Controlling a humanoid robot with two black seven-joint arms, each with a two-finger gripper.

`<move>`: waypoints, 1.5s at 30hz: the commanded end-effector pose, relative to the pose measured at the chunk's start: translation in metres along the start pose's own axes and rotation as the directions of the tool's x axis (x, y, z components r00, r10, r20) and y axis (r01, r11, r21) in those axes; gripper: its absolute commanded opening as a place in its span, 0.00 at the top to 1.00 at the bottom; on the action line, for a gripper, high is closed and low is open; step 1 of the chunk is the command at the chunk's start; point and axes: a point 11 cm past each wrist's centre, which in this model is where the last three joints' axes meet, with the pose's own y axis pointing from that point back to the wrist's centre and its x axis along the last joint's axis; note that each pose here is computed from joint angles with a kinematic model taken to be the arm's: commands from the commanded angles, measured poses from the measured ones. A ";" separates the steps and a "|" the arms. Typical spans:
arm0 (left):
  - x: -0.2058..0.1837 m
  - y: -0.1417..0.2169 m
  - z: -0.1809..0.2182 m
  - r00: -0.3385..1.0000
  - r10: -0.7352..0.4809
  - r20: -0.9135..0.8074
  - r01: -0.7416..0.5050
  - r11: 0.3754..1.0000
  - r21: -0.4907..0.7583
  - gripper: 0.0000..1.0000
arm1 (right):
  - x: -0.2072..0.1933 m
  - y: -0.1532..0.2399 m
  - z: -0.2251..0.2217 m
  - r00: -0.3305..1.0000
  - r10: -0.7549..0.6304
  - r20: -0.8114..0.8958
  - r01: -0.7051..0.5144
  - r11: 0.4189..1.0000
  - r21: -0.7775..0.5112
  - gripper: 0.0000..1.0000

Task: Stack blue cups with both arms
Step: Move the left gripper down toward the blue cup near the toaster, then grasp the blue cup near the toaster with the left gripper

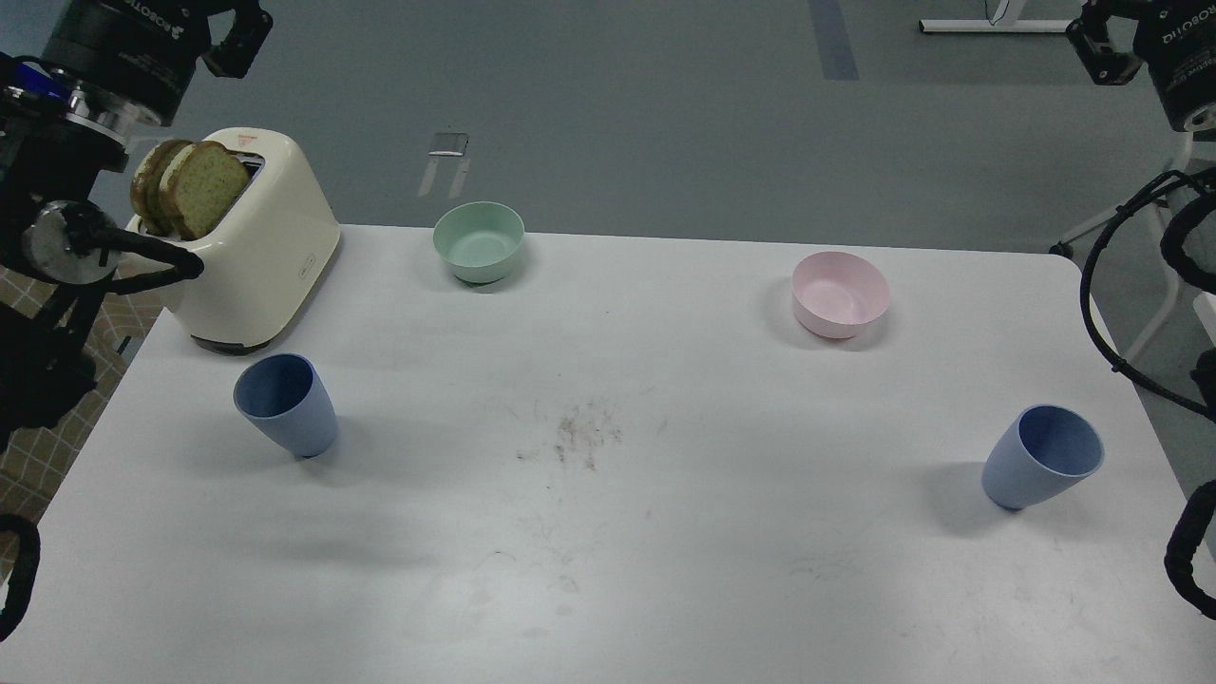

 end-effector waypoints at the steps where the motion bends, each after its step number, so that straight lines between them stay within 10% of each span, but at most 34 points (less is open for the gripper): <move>1: -0.002 0.000 -0.003 1.000 -0.008 -0.001 0.008 1.000 0.002 0.03 | 0.003 0.003 0.002 1.000 0.005 -0.003 -0.005 1.000 -0.013 0.00; 26: -0.007 0.019 -0.015 0.979 -0.093 0.181 0.065 0.986 0.156 0.04 | 0.024 0.023 0.001 0.998 0.056 -0.015 -0.057 0.998 -0.006 0.00; 39: -0.031 0.100 -0.015 0.440 -0.598 0.670 0.166 0.788 0.594 0.14 | 0.043 0.044 0.007 0.994 0.108 -0.005 -0.108 0.994 0.001 0.00; 45: -0.010 0.141 -0.019 0.179 -0.644 0.744 0.098 0.764 0.638 0.22 | 0.047 0.046 0.000 0.993 0.114 -0.017 -0.113 0.994 0.006 0.00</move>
